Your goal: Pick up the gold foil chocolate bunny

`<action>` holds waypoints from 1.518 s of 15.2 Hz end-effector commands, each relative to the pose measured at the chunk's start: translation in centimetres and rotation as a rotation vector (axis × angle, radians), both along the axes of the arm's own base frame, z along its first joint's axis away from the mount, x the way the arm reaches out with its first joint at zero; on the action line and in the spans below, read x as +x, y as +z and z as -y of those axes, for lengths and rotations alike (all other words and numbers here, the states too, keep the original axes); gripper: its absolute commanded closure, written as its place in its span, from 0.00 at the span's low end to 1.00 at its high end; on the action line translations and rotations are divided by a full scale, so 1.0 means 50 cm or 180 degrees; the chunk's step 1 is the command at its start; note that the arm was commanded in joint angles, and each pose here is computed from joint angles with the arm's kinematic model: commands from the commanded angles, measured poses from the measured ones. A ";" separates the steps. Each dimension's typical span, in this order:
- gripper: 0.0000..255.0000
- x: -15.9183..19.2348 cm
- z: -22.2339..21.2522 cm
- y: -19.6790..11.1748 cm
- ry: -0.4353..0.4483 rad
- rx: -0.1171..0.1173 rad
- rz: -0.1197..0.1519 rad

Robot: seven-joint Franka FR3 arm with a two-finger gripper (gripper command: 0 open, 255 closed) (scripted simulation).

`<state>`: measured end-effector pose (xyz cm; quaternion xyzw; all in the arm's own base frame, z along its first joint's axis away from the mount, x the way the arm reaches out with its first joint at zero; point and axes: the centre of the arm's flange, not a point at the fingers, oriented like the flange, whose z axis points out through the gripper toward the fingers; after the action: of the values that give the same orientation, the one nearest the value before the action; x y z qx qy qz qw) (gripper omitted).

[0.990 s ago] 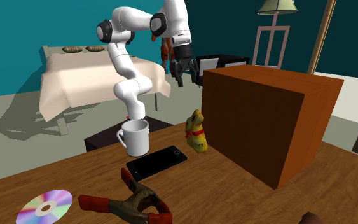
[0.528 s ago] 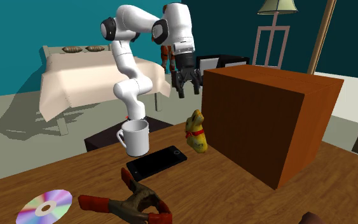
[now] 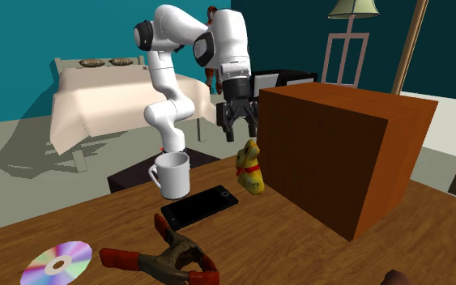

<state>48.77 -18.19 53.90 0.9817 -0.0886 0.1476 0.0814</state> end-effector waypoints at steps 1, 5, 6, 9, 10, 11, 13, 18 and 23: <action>0.00 0.004 0.008 -0.019 -0.0004 -0.0013 0.0004; 0.00 0.004 0.008 -0.061 -0.0004 -0.0013 0.0004; 0.00 0.004 0.008 -0.078 -0.0004 -0.0013 0.0004; 1.00 0.003 0.009 -0.077 -0.0004 -0.0013 0.0004; 1.00 0.003 0.009 -0.077 -0.0004 -0.0013 0.0004; 1.00 0.002 0.009 -0.077 -0.0004 -0.0013 0.0004; 1.00 0.002 0.009 -0.077 -0.0004 -0.0013 0.0004; 1.00 0.004 0.008 -0.078 -0.0004 -0.0013 0.0004; 1.00 0.004 0.008 -0.025 -0.0004 -0.0013 0.0004</action>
<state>49.08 -18.53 52.15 0.9814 -0.0890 0.1483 0.0834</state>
